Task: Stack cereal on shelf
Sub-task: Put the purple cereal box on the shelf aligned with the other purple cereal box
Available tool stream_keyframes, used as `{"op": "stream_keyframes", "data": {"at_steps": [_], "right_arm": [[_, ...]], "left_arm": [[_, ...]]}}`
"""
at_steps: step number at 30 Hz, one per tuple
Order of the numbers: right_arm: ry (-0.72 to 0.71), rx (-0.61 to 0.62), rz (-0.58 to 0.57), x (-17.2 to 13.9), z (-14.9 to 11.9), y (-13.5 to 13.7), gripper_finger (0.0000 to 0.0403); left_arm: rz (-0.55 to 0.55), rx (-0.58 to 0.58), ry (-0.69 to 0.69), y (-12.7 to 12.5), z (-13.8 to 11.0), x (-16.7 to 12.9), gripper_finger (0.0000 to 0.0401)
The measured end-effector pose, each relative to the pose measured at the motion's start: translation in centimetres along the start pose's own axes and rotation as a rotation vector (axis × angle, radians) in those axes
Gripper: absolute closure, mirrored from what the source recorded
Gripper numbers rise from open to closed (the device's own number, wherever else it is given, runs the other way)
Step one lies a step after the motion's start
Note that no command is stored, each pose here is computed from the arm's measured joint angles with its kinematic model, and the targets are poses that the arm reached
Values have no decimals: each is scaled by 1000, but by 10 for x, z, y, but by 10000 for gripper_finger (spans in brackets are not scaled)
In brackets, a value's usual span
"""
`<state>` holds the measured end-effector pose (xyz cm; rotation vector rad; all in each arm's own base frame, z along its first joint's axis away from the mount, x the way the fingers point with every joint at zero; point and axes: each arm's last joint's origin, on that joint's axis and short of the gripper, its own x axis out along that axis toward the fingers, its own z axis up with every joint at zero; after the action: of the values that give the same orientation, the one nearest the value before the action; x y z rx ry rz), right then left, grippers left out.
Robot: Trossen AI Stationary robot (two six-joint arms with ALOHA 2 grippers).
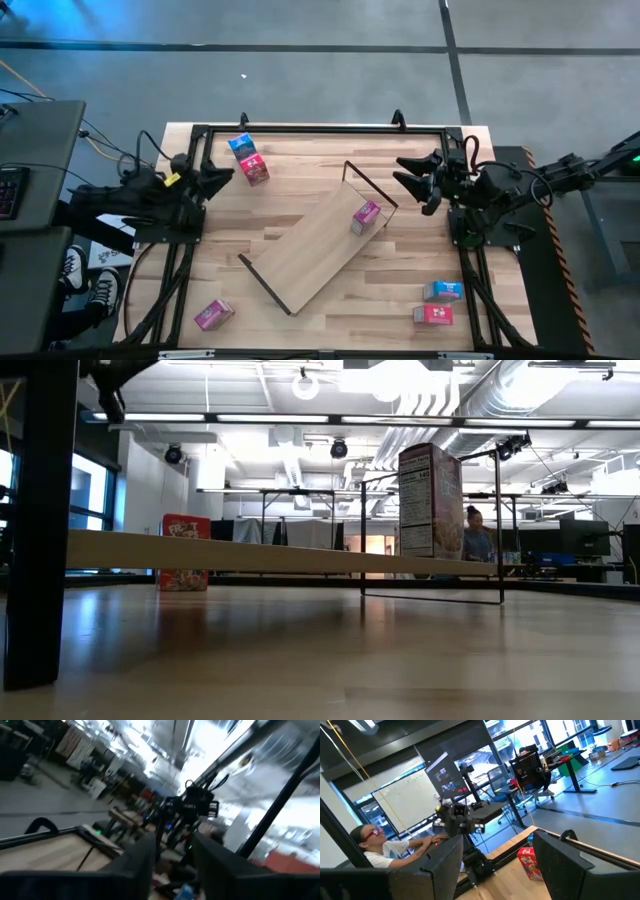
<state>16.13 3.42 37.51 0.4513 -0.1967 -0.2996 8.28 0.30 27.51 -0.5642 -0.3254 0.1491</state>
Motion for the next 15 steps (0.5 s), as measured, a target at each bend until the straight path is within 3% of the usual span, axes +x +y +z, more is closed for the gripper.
{"op": "stream_keyframes", "data": {"at_steps": [6,9,12,15], "right_arm": [[0,1,1,0,0,0,169],[0,8,1,0,0,0,169],[0,19,1,0,0,0,169],[0,18,1,0,0,0,169]], "left_arm": [[-19,111,133,-27,31,17,161],[22,158,113,-35,42,28,126],[104,272,29,-38,49,39,109],[140,267,-5,-39,47,47,106]]}}
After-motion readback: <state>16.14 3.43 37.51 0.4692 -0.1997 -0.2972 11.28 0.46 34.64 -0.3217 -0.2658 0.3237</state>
